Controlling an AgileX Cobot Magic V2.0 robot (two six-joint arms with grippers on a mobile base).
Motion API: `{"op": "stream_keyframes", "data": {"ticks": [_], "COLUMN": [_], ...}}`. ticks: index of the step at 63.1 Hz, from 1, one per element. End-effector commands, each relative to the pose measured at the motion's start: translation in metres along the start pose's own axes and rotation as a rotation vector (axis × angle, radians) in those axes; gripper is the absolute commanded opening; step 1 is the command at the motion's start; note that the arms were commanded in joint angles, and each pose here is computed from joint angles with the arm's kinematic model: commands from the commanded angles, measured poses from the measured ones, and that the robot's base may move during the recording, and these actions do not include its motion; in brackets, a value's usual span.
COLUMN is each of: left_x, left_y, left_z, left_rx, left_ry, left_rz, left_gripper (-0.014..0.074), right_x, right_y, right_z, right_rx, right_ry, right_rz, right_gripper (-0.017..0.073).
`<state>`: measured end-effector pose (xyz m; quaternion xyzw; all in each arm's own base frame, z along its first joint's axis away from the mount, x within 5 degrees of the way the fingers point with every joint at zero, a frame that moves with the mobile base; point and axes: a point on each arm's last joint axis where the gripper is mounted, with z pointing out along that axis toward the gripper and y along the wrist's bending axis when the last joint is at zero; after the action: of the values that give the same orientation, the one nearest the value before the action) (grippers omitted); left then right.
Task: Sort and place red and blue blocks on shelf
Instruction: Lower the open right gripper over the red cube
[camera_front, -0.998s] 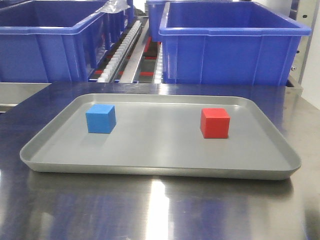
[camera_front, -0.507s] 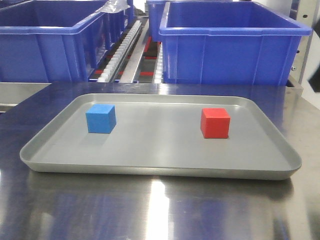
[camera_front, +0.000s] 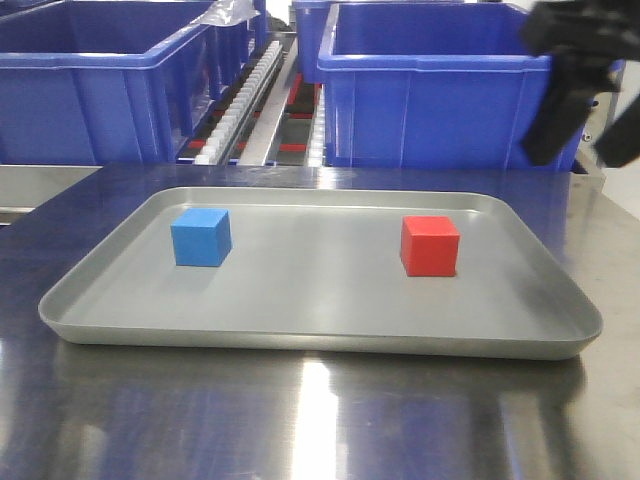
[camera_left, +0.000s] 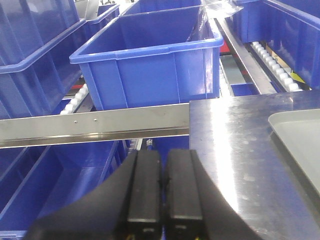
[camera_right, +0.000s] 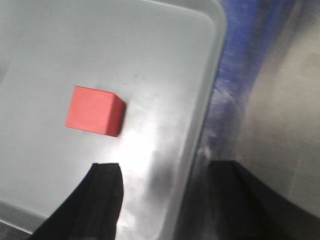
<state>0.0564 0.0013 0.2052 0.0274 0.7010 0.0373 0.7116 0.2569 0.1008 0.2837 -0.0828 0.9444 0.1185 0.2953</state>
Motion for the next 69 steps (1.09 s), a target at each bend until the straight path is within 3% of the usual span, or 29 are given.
{"op": "stream_keyframes", "data": {"ticks": [1,27,42,56,69], "left_x": [0.002,0.002,0.002,0.002,0.002], "left_y": [-0.002,-0.002,-0.002,-0.002,-0.002], "left_z": [-0.001,-0.001,-0.001,-0.001,-0.001], "left_rx": [0.014,0.014,0.014,0.014,0.014], "left_ry": [-0.079,-0.079,-0.079,-0.079,-0.079], "left_rz": [-0.008,-0.008,-0.008,-0.008,-0.008], "left_gripper": [0.0124,0.0124,0.0124,0.0124,0.0124], "right_x": [-0.019,-0.038,-0.036,-0.035,-0.035], "right_y": [0.012,0.043,0.047,0.049,0.049], "right_z": [-0.008,0.019,0.031,0.035,0.042], "right_rx": [-0.036,-0.084,-0.081,-0.080,-0.077], "right_ry": [-0.090,-0.057,-0.020,-0.014,-0.006], "right_rz": [-0.020,-0.085,-0.097,-0.107,-0.106], "right_gripper": [0.0489,0.0489,0.0494,0.0584,0.0594]}}
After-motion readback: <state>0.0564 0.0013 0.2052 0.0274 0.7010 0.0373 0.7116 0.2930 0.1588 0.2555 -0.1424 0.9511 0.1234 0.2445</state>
